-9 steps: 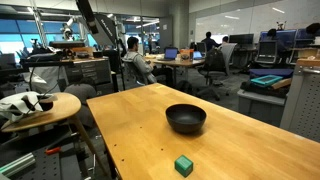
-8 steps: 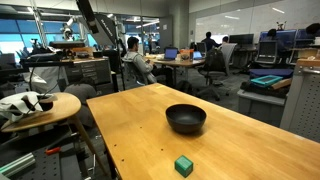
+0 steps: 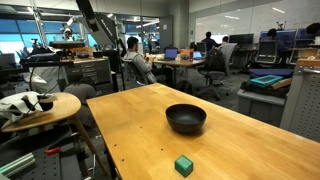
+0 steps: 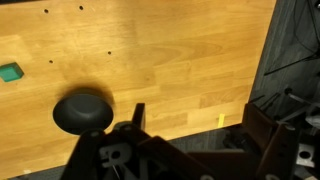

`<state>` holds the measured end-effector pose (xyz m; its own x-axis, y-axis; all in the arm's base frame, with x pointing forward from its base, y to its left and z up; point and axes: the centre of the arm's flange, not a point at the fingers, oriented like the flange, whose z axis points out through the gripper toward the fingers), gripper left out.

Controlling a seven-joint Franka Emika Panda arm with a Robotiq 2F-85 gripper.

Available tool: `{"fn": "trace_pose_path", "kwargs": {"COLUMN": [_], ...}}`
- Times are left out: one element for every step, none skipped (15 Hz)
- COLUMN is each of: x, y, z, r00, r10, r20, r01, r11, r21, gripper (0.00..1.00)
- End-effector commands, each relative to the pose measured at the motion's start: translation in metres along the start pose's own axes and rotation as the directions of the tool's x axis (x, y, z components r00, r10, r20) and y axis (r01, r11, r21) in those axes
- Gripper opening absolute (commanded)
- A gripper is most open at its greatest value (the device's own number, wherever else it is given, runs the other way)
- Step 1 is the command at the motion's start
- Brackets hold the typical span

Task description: Put the green block in the black bowl

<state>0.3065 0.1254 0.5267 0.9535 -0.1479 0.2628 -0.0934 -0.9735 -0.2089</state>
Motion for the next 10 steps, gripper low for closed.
{"fn": "trace_pose_path", "kwargs": {"x": [-0.001, -0.001, -0.002, -0.001, 0.001, 0.002, 0.005, 0.007, 0.011, 0.015], "y": [0.004, 0.009, 0.014, 0.018, 0.024, 0.030, 0.038, 0.045, 0.055, 0.064], "z": [-0.001, -0.002, -0.003, -0.003, -0.003, -0.004, -0.004, -0.004, -0.003, -0.003], "r00": [1.000, 1.000, 1.000, 1.000, 0.999, 0.999, 0.999, 0.999, 0.999, 0.999], "r10": [-0.006, -0.014, -0.021, -0.025, -0.028, -0.031, -0.034, -0.036, -0.037, -0.033], "r20": [-0.006, -0.008, -0.004, -0.006, -0.014, -0.011, -0.018, -0.015, -0.016, -0.019], "r01": [0.006, 0.014, 0.021, 0.025, 0.028, 0.031, 0.033, 0.035, 0.035, 0.031], "r11": [1.000, 1.000, 1.000, 1.000, 0.999, 0.999, 0.999, 0.998, 0.997, 0.997], "r21": [-0.004, -0.007, -0.012, -0.017, -0.027, -0.031, -0.042, -0.050, -0.063, -0.072], "gripper": [1.00, 1.00, 1.00, 1.00, 1.00, 1.00, 1.00, 1.00, 1.00, 1.00]}}
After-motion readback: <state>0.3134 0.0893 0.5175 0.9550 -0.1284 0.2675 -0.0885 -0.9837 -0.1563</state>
